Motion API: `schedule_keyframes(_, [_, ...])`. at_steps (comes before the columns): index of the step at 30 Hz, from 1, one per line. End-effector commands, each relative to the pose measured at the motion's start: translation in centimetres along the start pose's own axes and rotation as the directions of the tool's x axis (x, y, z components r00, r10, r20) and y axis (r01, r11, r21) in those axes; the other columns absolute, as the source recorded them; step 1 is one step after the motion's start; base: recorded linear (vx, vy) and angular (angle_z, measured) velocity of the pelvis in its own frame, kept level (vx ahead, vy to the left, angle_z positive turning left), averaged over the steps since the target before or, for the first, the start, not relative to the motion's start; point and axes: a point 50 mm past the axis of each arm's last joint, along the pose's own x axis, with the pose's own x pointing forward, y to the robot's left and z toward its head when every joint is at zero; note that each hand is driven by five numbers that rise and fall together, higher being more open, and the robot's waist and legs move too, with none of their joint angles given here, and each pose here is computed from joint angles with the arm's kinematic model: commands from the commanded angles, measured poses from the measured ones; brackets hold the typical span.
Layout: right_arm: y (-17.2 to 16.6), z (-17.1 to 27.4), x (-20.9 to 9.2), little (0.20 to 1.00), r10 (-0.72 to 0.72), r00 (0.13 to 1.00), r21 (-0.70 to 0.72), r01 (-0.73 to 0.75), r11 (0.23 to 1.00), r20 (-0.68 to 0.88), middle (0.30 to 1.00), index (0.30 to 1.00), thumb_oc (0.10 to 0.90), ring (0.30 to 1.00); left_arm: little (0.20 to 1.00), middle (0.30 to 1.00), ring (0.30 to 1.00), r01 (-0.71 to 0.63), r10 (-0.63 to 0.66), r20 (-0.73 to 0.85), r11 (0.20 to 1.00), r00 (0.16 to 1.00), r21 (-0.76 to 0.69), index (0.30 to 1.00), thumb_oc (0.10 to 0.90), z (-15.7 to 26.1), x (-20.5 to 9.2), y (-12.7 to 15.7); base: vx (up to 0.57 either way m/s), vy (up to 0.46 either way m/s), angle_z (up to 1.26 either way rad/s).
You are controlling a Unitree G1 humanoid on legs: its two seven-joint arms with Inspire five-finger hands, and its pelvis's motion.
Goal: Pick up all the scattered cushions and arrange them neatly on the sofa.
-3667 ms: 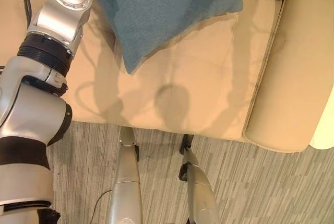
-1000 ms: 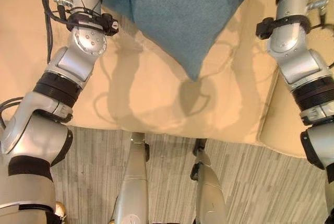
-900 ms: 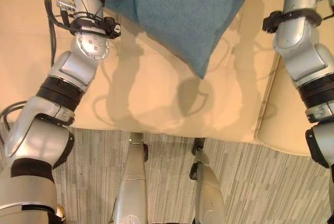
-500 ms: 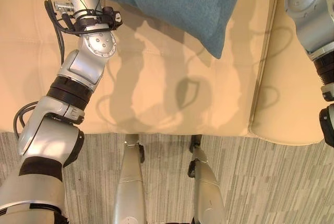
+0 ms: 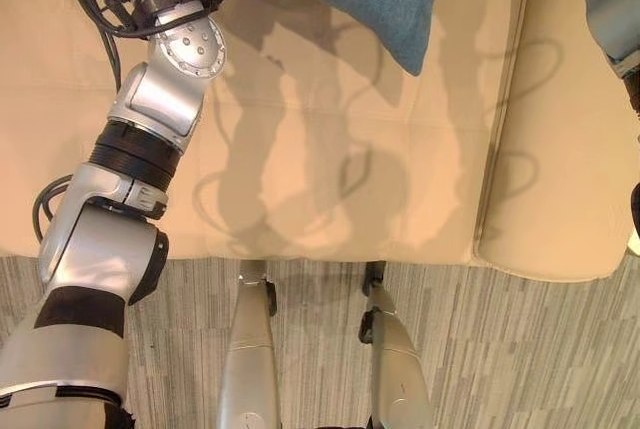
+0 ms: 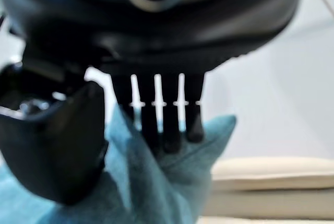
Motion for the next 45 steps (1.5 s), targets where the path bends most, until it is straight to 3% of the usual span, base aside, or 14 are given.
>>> schedule_keyframes(1, [-2.1,-1.2,1.8,0.3,-0.062,0.997,0.046,0.064,0.997,-0.041,0.3,0.3,0.4,0.3,0.3,0.3,0.3,0.119,-0.109,0.096,0.987,0.989,-0.112,0.3,0.4,2.6,-2.0,-3.1,-0.02,-0.046,0.01])
schedule_keyframes(2, [-2.1,-1.2,1.8,0.3,-0.063,0.997,0.046,0.065,0.997,-0.04,0.3,0.3,0.4,0.3,0.321,0.321,0.321,0.119,-0.108,0.096,0.986,0.989,-0.114,0.321,0.414,2.6,-1.9,-3.1,-0.03,-0.03,0.02])
schedule_keyframes(4, [-1.0,-2.1,1.1,0.3,-0.006,0.995,0.05,0.012,0.999,-0.104,0.3,0.3,0.4,0.3,0.549,0.549,0.549,0.165,-0.166,0.001,0.982,0.986,-0.086,0.549,0.566,0.5,-3.1,-3.9,-0.02,-0.007,0.01])
schedule_keyframes(5, [-0.5,-2.8,0.6,0.3,0.014,0.989,0.057,-0.006,0.998,-0.146,0.3,0.3,0.4,0.3,0.589,0.589,0.589,0.193,-0.196,-0.043,0.978,0.98,-0.075,0.589,0.593,-0.3,-3.7,-4.4,-0.04,-0.003,0.01])
schedule_keyframes(6, [0.8,-3.0,-0.1,0.3,0.074,0.975,0.105,-0.053,0.993,-0.208,0.3,0.3,0.4,0.3,0.9,0.9,0.9,0.236,-0.238,-0.125,0.971,0.963,-0.032,0.9,0.8,-1.9,-4.6,-5.0,0.06,-0.03,0.01])
schedule_keyframes(7, [1.5,-3.0,-0.4,0.366,0.123,0.964,0.137,-0.092,0.986,-0.237,0.366,0.366,0.444,0.366,0.9,0.9,0.9,0.274,-0.266,-0.181,0.961,0.947,0.021,0.9,0.8,-3.1,-5.0,-5.2,0.0,0.0,0.0])
schedule_keyframes(8, [1.5,-3.0,-0.3,0.9,0.122,0.963,0.138,-0.091,0.986,-0.238,0.9,0.9,0.8,0.9,0.9,0.9,0.9,0.274,-0.266,-0.18,0.961,0.947,0.02,0.9,0.8,-3.0,-5.0,-5.2,0.09,-0.034,0.02])
schedule_keyframes(10, [3.0,-2.6,-0.7,0.9,0.234,0.933,0.184,-0.188,0.965,-0.273,0.9,0.9,0.8,0.9,0.9,0.9,0.9,0.325,-0.298,-0.308,0.945,0.904,0.039,0.9,0.8,-4.4,-5.4,-5.8,0.03,-0.008,-0.01])
schedule_keyframes(16, [3.6,-3.1,-0.8,0.9,0.281,0.849,0.419,-0.078,0.904,-0.448,0.9,0.9,0.8,0.9,0.9,0.9,0.9,0.302,-0.286,-0.385,0.953,0.877,-0.02,0.9,0.8,-4.6,-3.4,-4.9,-0.02,0.026,-0.01])
schedule_keyframes(20, [4.0,-3.0,-1.5,0.9,0.296,0.836,0.449,-0.067,0.891,-0.463,0.9,0.9,0.8,0.9,0.9,0.9,0.9,0.177,-0.238,-0.432,0.968,0.87,-0.176,0.9,0.8,-4.3,-2.0,-3.8,-0.08,0.045,0.0])
schedule_keyframes(21, [4.5,-3.2,-2.3,0.9,0.344,0.814,0.468,-0.102,0.878,-0.468,0.9,0.9,0.8,0.9,0.9,0.9,0.9,0.064,-0.223,-0.484,0.945,0.847,-0.322,0.9,0.8,-4.1,-1.1,-3.2,0.0,0.0,0.0])
schedule_keyframes(27, [5.9,-2.7,-4.7,0.9,0.418,0.757,0.589,-0.056,0.806,-0.501,0.9,0.9,0.8,0.9,0.9,0.9,0.9,-0.112,-0.137,-0.521,0.901,0.843,-0.418,0.9,0.8,-4.7,1.4,0.4,0.0,-0.005,-0.02])
schedule_keyframes(36, [5.5,-3.3,-8.4,0.9,0.393,0.785,0.614,-0.02,0.789,-0.479,0.9,0.9,0.8,0.9,0.9,0.9,0.9,-0.117,-0.158,-0.507,0.876,0.848,-0.468,0.9,0.8,-7.6,-0.4,3.3,-0.02,0.007,-0.02])
schedule_keyframes(45, [6.6,-4.9,-13.8,0.9,0.479,0.739,0.544,-0.182,0.819,-0.474,0.9,0.9,0.8,0.9,0.9,0.9,0.9,-0.117,-0.17,-0.683,0.928,0.711,-0.353,0.9,0.8,-14.7,-9.0,5.8,0.0,0.019,-0.07])
